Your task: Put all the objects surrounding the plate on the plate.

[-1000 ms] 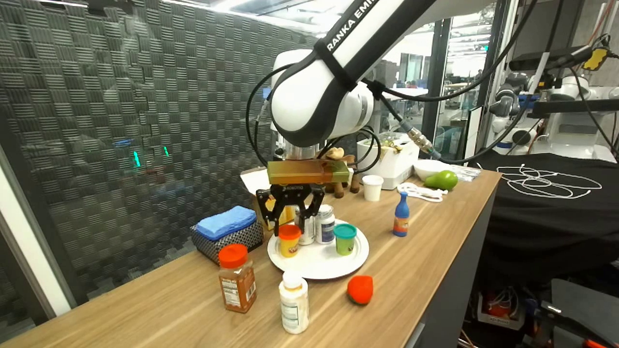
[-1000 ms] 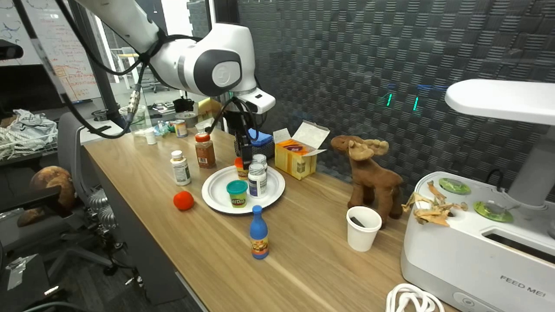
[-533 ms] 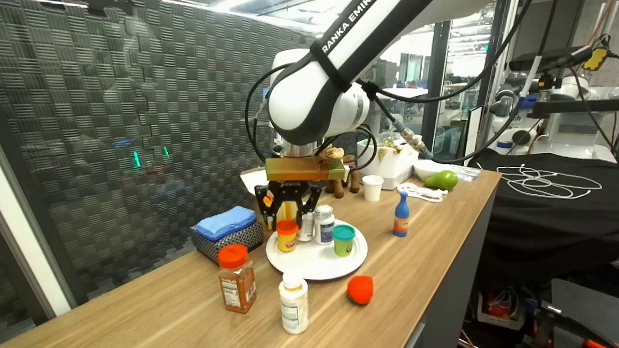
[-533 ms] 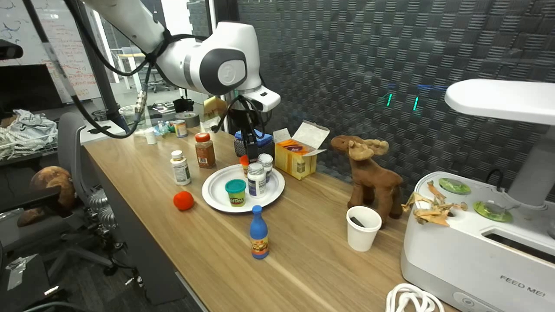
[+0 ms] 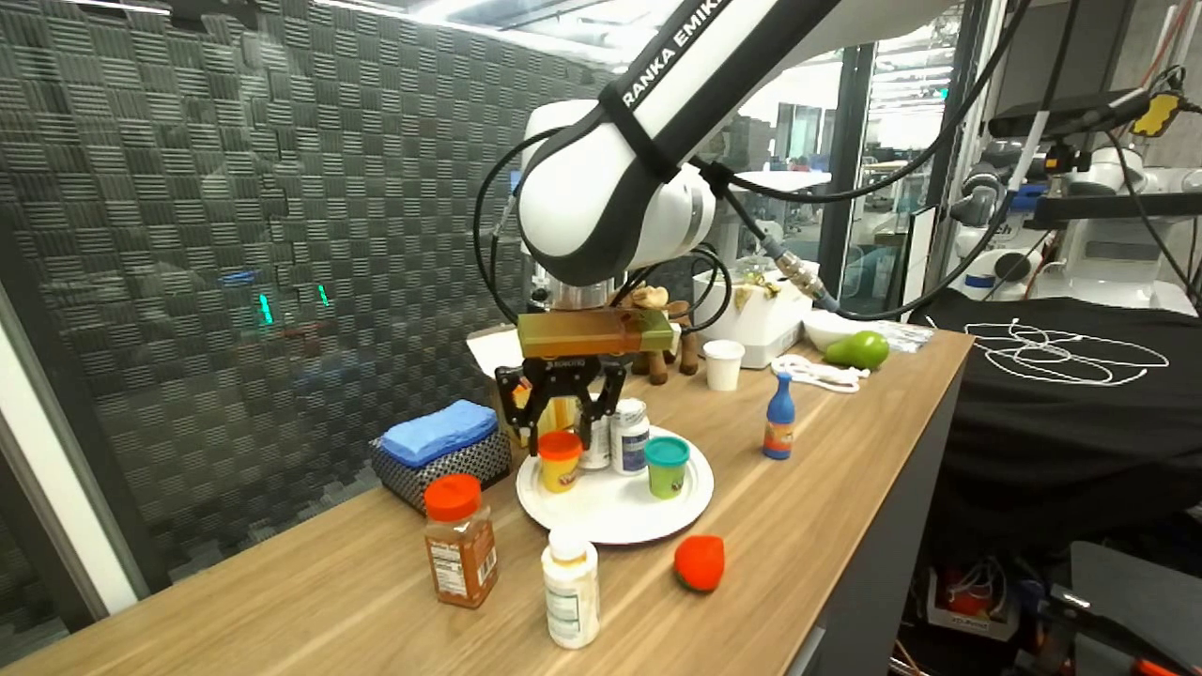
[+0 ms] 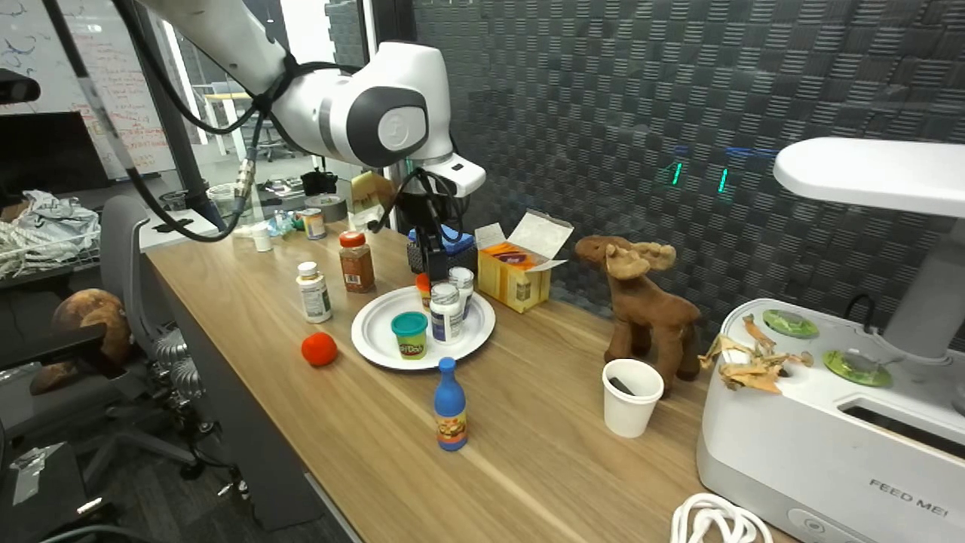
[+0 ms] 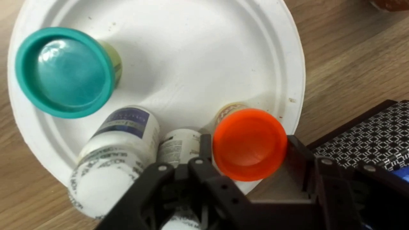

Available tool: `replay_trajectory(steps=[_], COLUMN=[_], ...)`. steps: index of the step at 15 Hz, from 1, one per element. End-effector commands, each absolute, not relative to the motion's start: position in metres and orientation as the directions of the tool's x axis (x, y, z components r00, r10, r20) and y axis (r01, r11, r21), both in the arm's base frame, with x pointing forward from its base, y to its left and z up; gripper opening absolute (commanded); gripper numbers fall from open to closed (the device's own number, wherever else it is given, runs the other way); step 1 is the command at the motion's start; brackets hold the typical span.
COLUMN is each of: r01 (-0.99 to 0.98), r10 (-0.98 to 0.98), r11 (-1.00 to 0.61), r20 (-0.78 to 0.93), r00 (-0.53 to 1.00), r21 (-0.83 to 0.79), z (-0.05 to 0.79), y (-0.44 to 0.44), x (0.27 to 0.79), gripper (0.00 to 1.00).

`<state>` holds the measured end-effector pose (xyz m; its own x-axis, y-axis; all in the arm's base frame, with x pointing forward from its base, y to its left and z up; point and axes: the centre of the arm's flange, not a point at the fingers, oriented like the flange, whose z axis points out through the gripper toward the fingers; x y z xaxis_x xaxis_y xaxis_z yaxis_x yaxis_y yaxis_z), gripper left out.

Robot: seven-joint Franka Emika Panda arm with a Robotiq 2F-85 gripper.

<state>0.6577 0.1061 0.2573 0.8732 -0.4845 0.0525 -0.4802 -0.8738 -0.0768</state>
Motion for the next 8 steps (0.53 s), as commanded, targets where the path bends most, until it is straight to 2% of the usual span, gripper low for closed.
replay_trajectory(steps=[1, 2, 8], r01=[-0.441, -0.430, -0.357], r10=[-0.445, -0.434, -0.363], r11=[-0.894, -0.899, -0.920], r20=[0.043, 0.035, 0.012], r00=[0.895, 0.900, 0.932], r21=[-0.078, -0.085, -0.161], z=[0.262, 0.264, 0.296], y=[0.115, 0.118, 0.144], x=[0.660, 0.658, 0.644], gripper=[0.93, 1.00, 1.00])
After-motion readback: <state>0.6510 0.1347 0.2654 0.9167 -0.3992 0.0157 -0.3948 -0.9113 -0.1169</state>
